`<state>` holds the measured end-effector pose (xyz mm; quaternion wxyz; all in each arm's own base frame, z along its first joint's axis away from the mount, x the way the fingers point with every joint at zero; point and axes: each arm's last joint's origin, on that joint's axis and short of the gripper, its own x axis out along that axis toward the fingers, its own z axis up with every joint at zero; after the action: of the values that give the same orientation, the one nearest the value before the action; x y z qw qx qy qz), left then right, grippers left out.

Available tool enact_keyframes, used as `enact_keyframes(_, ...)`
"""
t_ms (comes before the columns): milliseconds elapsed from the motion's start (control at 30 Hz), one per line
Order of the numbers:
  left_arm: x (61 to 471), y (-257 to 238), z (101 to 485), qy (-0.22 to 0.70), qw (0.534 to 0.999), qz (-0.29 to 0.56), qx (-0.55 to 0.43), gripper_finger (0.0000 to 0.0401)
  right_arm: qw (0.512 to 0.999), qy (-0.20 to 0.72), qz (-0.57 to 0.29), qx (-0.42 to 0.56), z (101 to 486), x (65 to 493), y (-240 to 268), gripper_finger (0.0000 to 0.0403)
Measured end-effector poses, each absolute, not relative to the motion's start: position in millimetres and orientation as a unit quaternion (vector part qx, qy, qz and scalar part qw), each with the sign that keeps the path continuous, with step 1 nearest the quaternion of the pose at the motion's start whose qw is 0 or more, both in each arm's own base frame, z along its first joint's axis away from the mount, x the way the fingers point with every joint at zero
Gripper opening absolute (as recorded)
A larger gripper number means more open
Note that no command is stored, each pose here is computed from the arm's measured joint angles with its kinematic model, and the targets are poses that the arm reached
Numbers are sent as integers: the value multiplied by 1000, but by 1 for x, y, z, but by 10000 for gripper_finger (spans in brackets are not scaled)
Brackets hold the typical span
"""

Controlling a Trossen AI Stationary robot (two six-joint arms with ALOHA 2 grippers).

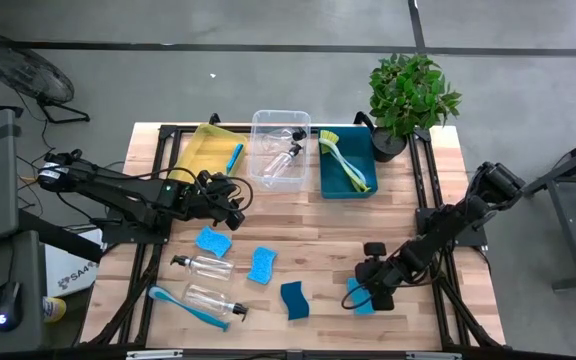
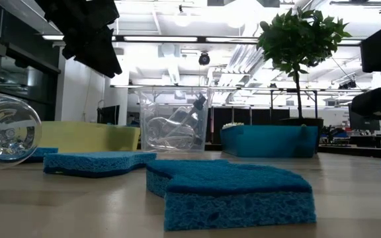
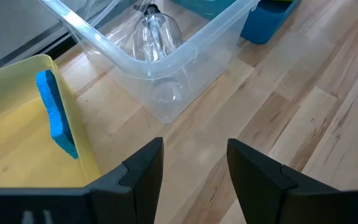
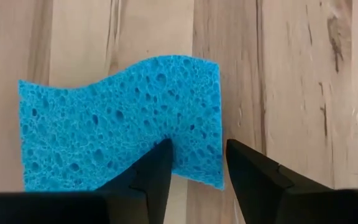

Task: Pick & Place Kitchen Sink Supplies
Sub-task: Put the blue sponge into the yellow bin

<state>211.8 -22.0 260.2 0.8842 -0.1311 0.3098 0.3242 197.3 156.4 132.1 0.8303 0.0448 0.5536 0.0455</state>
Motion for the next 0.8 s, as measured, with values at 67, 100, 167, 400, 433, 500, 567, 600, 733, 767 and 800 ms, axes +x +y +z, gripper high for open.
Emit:
enact_keyframes(67,212,-22,260,310,884,324,-131,173,831,552,47,40,132,197,156,136)
enact_keyframes(100,212,-22,260,310,884,324,-131,173,831,552,48,39,132,197,156,128)
enact_keyframes(167,212,-22,260,310,884,324,-131,173,832,552,49,35,132,198,155,107)
enact_keyframes(400,212,-22,260,310,884,324,-131,173,830,554,60,27,132,200,152,12)
enact_keyframes(433,212,-22,260,310,884,324,-131,173,830,554,61,26,132,200,152,7)
enact_keyframes(500,212,-22,260,310,884,324,-131,173,832,552,57,24,132,201,152,8)
enact_keyframes(567,212,-22,260,310,884,324,-132,173,833,550,52,24,132,201,152,4)
enact_keyframes(600,212,-22,260,309,884,325,-133,173,835,548,48,21,132,201,152,3)
enact_keyframes(733,212,-22,260,308,883,326,-136,173,846,533,24,9,133,202,150,2)
enact_keyframes(767,212,-22,260,308,883,326,-136,173,848,529,17,5,133,202,149,1)
enact_keyframes(800,212,-22,260,307,883,327,-138,173,851,525,10,2,133,202,149,1)
